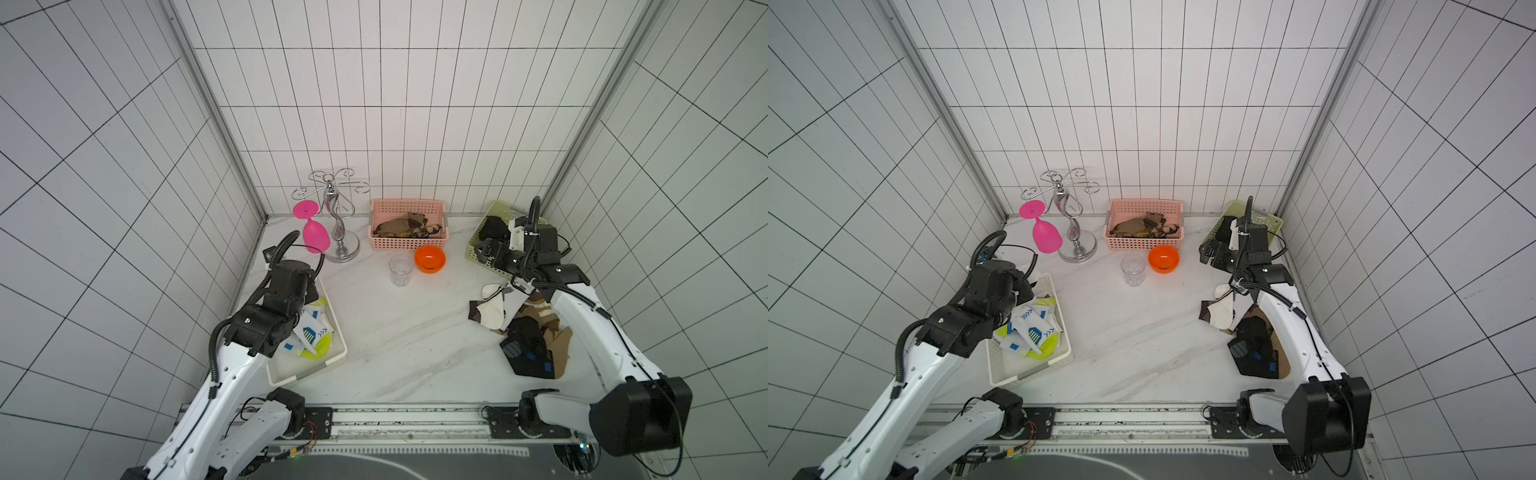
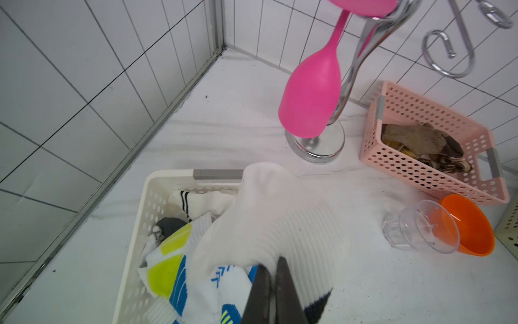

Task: Sort the socks into the basket by color
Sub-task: Place the sock in the bin.

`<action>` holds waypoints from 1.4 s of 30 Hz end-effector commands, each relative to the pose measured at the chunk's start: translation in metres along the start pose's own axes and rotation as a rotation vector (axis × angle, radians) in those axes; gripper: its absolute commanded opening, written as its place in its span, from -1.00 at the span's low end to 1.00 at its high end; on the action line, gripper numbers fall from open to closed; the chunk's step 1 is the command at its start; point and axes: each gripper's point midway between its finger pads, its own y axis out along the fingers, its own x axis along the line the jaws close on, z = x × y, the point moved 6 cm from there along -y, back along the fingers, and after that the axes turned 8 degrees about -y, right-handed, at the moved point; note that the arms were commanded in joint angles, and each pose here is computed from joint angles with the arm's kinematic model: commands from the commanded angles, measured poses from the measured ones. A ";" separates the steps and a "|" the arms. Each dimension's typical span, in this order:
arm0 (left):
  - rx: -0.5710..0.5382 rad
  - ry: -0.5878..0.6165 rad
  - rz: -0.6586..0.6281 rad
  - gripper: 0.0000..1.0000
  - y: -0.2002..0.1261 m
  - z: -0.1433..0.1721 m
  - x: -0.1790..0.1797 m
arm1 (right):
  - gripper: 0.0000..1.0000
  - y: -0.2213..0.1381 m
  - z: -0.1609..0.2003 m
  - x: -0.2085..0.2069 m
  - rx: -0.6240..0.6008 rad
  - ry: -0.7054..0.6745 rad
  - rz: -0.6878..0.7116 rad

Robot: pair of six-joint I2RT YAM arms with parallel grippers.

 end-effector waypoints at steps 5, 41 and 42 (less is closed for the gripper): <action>0.083 -0.083 -0.067 -1.00 0.028 0.010 0.026 | 0.99 0.012 0.020 -0.008 0.048 0.004 0.000; 0.272 -0.191 0.079 0.03 0.085 0.051 0.017 | 0.99 0.010 0.031 -0.015 0.065 -0.009 0.041; 0.256 -0.185 0.087 0.05 0.080 0.046 0.016 | 0.99 0.010 0.032 -0.015 0.069 -0.009 0.044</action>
